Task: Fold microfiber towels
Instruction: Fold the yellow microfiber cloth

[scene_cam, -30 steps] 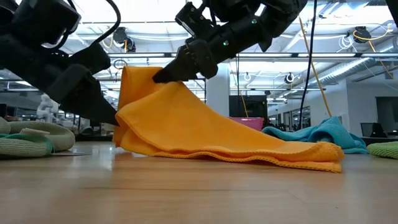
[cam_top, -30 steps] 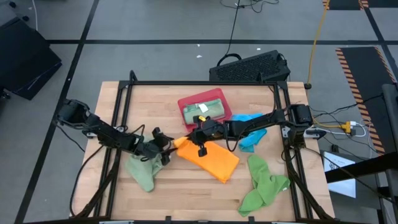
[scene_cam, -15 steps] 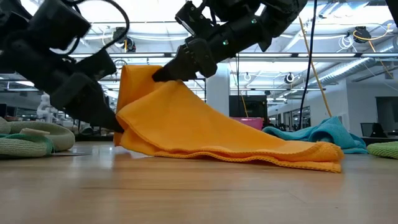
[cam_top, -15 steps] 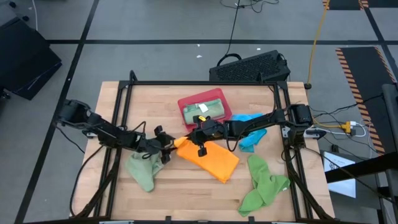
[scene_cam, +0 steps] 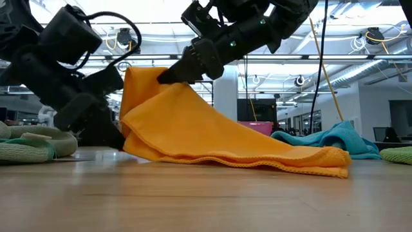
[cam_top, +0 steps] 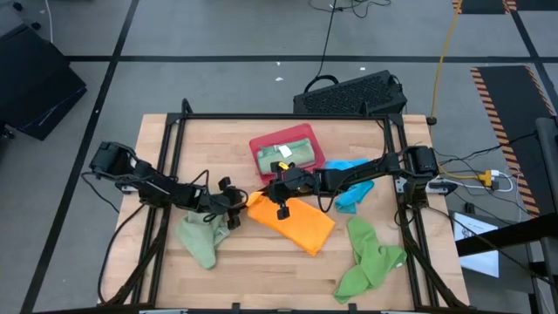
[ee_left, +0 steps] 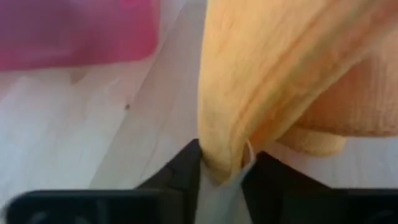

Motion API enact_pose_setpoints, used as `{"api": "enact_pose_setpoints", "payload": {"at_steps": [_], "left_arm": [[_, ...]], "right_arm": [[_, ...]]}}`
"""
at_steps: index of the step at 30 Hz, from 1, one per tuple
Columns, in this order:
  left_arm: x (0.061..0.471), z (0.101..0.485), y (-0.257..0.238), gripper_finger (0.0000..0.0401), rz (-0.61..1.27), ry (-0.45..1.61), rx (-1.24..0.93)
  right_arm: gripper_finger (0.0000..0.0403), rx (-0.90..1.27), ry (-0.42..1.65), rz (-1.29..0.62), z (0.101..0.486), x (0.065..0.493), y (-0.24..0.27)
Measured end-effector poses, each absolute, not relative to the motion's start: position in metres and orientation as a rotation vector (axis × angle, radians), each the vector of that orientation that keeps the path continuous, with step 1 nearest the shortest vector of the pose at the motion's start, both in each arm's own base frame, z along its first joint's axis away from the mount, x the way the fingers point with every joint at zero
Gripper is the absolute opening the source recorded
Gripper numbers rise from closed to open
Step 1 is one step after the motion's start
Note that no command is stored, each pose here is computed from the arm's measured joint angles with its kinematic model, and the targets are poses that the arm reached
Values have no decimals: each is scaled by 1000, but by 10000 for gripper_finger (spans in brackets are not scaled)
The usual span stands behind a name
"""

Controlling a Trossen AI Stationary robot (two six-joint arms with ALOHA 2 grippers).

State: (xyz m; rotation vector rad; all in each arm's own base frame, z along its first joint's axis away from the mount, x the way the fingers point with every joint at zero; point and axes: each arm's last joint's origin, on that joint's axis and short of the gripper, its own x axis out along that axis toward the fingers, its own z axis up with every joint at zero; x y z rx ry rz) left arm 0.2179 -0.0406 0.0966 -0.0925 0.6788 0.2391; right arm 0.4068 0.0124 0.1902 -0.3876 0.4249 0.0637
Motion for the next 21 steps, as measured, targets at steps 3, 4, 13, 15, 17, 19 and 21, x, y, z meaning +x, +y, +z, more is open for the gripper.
{"api": "enact_pose_setpoints", "payload": {"at_steps": [3, 4, 13, 15, 17, 19, 21], "left_arm": [[218, 97, -43, 36, 233, 669, -103], [218, 98, -43, 19, 229, 666, -105], [214, 102, -56, 6, 205, 650, -183], [211, 104, -60, 6, 205, 658, -222], [207, 109, -65, 5, 194, 650, -269], [204, 115, -71, 5, 178, 646, -312], [199, 123, -79, 5, 149, 650, -327]], "right_arm": [[4, -388, 425, 63, 190, 407, 12], [4, -388, 425, 63, 190, 407, 12], [4, -355, 489, 67, 185, 404, 12], [4, -335, 516, 67, 182, 403, 12], [4, -315, 539, 70, 180, 402, 13], [4, -294, 555, 73, 179, 401, 16], [4, -276, 555, 78, 179, 401, 20]]}}
